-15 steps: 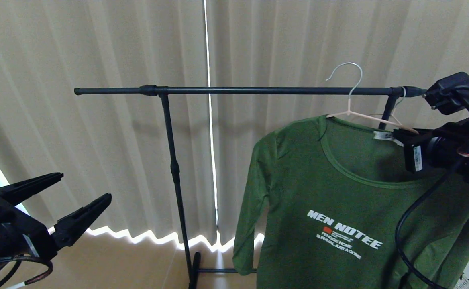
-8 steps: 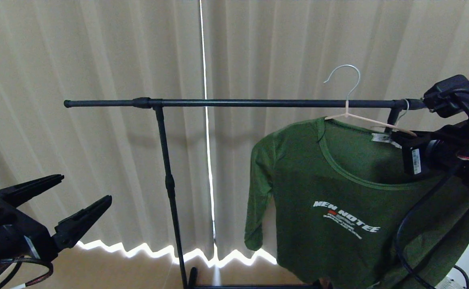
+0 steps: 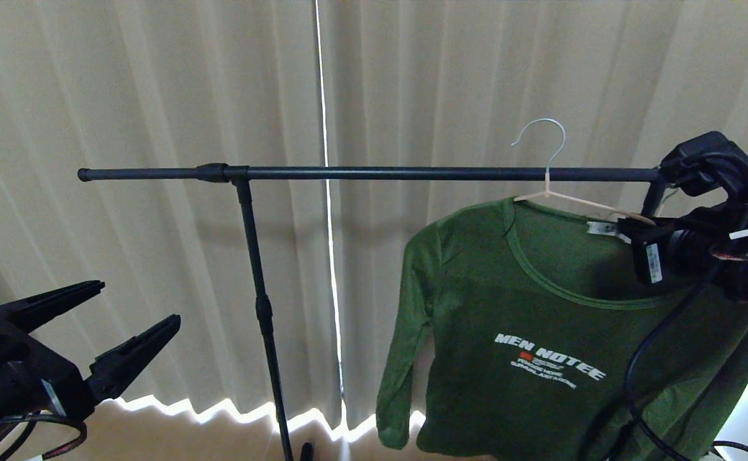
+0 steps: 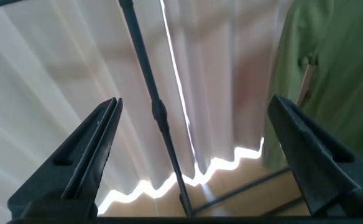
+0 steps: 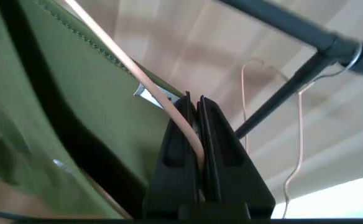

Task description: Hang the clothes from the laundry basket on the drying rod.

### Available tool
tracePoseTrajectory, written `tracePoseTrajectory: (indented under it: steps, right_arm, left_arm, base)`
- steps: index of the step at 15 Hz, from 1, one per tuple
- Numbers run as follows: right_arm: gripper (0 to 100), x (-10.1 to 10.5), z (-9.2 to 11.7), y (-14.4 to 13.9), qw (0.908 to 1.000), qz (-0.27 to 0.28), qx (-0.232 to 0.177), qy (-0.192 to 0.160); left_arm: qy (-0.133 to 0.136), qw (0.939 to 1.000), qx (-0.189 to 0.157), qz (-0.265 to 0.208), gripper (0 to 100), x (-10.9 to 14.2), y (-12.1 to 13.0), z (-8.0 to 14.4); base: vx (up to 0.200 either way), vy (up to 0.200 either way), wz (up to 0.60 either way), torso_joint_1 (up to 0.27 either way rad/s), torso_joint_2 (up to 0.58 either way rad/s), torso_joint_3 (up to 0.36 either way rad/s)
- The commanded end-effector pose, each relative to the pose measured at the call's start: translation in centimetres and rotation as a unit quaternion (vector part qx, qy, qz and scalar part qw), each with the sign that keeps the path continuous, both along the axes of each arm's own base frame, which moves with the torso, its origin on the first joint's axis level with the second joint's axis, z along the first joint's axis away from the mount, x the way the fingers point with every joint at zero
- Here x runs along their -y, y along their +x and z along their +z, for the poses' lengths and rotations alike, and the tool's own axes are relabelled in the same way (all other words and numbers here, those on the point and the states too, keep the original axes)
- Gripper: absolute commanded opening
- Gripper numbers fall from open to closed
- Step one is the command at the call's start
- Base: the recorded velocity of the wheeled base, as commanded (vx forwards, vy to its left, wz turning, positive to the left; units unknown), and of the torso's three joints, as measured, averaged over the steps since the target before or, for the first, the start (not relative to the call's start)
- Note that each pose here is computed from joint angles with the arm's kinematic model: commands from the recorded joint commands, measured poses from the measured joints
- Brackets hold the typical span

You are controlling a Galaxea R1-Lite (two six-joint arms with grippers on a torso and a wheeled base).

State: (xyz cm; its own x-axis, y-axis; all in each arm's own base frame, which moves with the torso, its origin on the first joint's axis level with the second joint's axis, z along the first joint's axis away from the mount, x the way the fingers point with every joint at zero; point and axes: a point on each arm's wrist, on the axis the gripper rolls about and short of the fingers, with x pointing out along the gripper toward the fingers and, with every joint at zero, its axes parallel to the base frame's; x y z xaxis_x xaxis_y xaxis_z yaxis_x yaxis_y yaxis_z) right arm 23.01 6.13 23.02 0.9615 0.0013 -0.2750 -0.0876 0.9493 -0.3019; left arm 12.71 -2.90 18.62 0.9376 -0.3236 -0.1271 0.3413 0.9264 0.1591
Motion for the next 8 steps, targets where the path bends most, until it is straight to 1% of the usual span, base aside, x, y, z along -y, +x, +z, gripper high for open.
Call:
tracePoseTrajectory:
  steps: [1,3,5,6,8]
  right_arm:
    - [0,-0.2,-0.5,0.7,0.9999,0.001,-0.011,-0.003]
    - [0,-0.5,-0.5,1.7,0.9999,0.001,-0.012,-0.004]
    - [0,-1.4,-0.6,4.9,0.9998,-0.008,-0.015,0.013]
    - [0,-2.0,-1.1,6.7,0.9992,-0.014,-0.023,0.028]
    - [0,-2.7,-2.3,8.7,0.9986,-0.017,-0.039,0.032]
  left_arm:
    - [-0.001,1.0,0.0,0.001,100,0.0,0.0,0.0]
    - [0.0,1.0,0.001,0.001,100,0.0,0.0,0.1]
    - [-0.001,1.0,0.002,0.002,100,0.0,0.0,0.1]
    - [-0.001,1.0,0.003,0.002,100,-0.1,-0.1,0.1]
    - [-0.001,1.0,0.003,0.002,100,-0.1,0.0,0.1]
  base:
    - [0.0,0.0,0.0,0.0,0.0,0.0]
    - [0.0,0.0,0.0,0.0,0.0,0.0]
    - [0.0,0.0,0.0,0.0,0.0,0.0]
    - [0.0,0.0,0.0,0.0,0.0,0.0]
    - [0.0,0.0,0.0,0.0,0.0,0.0]
